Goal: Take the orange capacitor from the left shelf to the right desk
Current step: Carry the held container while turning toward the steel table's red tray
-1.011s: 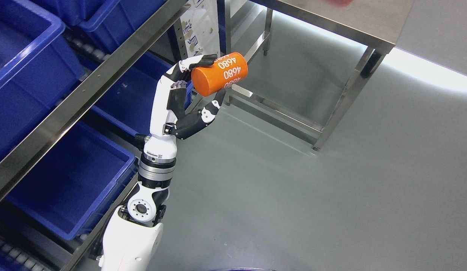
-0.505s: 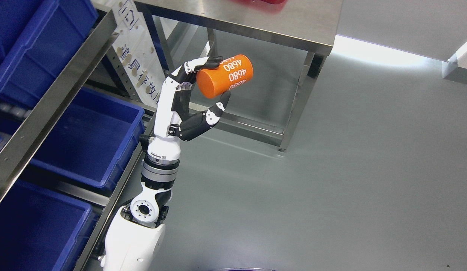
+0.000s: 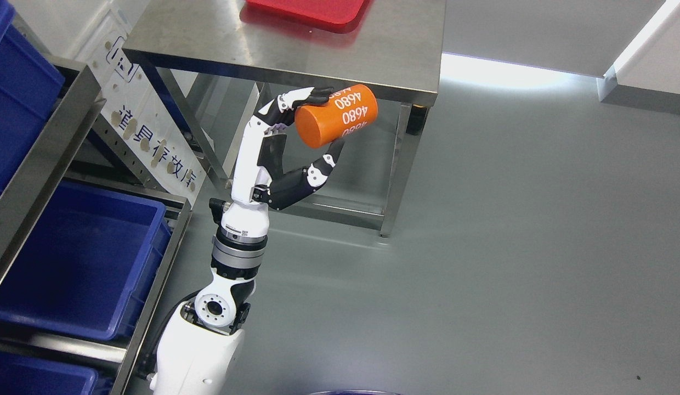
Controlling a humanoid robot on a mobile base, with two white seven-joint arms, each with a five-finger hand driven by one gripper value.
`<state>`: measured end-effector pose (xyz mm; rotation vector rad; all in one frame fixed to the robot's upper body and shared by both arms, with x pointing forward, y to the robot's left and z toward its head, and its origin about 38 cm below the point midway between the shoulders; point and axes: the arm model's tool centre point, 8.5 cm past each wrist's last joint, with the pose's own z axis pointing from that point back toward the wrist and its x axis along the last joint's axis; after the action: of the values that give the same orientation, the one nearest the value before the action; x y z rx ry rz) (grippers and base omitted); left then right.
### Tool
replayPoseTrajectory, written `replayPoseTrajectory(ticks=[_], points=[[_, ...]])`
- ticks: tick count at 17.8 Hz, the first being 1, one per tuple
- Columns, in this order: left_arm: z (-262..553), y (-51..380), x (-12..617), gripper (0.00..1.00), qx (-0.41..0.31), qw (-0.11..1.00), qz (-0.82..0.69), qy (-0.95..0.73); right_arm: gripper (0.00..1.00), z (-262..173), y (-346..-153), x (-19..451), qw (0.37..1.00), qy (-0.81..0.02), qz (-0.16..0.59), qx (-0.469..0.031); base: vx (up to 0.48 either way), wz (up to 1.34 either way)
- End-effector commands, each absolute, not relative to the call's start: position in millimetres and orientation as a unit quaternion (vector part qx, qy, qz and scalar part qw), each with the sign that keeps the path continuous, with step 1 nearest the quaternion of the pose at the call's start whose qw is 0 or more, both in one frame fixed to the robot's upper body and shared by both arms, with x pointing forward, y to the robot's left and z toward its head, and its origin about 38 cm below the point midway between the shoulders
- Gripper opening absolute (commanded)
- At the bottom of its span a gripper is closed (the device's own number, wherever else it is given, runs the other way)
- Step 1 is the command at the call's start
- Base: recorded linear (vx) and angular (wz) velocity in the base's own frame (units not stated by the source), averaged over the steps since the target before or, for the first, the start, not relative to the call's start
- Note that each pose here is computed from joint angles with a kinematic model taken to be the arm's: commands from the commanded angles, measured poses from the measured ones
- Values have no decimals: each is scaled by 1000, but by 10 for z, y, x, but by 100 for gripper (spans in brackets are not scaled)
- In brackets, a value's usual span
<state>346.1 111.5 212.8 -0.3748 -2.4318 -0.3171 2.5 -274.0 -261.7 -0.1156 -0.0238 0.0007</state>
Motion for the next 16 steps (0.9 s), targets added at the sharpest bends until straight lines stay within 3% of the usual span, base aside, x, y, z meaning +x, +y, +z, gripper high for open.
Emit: replayPoseTrajectory(ticks=[1, 16], points=[[2105, 1121, 3451, 11, -156, 329, -118, -924, 100, -2609, -2854, -43, 998, -11, -3, -67, 238, -137], [2099, 970, 3393, 11, -178, 324, -129, -920, 100, -2609, -2854, -43, 998, -11, -3, -67, 217, -14]])
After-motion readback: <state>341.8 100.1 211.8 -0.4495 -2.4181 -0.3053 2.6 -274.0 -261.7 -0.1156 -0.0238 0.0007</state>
